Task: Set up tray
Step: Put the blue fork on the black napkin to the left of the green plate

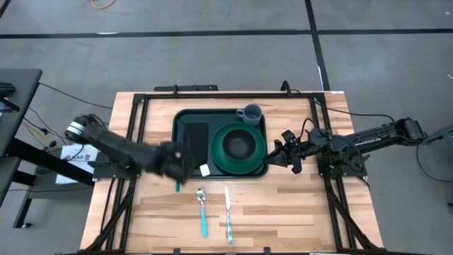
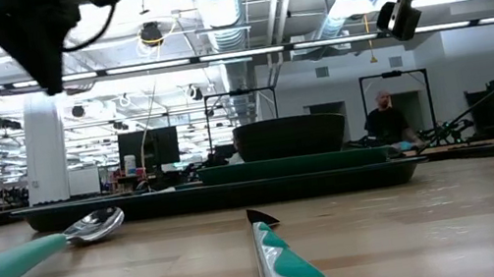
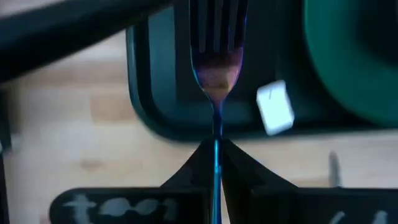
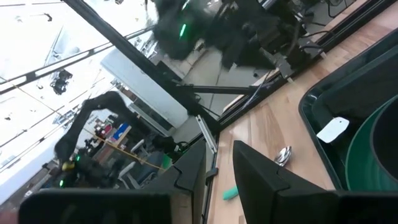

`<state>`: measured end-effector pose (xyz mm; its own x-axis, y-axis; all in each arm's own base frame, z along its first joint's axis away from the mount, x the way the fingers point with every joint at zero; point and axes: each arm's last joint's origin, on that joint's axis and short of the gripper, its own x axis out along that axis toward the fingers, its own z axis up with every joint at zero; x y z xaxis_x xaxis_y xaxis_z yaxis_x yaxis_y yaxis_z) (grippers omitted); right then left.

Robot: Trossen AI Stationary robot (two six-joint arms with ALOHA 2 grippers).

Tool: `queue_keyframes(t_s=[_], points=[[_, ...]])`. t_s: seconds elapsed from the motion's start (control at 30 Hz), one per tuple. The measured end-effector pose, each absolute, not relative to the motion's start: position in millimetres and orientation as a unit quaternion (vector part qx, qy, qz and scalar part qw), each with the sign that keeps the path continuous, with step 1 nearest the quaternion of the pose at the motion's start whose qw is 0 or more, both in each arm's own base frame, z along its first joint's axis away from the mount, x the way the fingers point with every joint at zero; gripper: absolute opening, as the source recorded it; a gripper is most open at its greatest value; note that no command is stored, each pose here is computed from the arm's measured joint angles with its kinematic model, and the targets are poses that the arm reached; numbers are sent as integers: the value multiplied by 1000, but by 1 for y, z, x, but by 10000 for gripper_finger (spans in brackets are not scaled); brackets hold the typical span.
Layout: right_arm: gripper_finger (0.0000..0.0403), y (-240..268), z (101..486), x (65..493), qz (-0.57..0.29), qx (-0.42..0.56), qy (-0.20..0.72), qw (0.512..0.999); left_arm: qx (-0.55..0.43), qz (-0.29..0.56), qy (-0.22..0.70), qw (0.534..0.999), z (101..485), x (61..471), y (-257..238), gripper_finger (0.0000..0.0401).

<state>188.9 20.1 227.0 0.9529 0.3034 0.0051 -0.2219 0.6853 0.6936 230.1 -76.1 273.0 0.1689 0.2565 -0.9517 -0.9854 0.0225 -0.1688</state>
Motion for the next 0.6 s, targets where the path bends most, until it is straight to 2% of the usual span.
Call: queue_keyframes(t_s=[0.27,0.47,0.6], points=[[74,20,227,189,143,371,56,916,-494,514,349,608,271,207,5,0],[74,20,227,189,142,371,56,916,-512,474,364,617,250,217,44,0],[74,20,227,189,141,371,56,916,-492,487,391,607,237,220,65,0]])
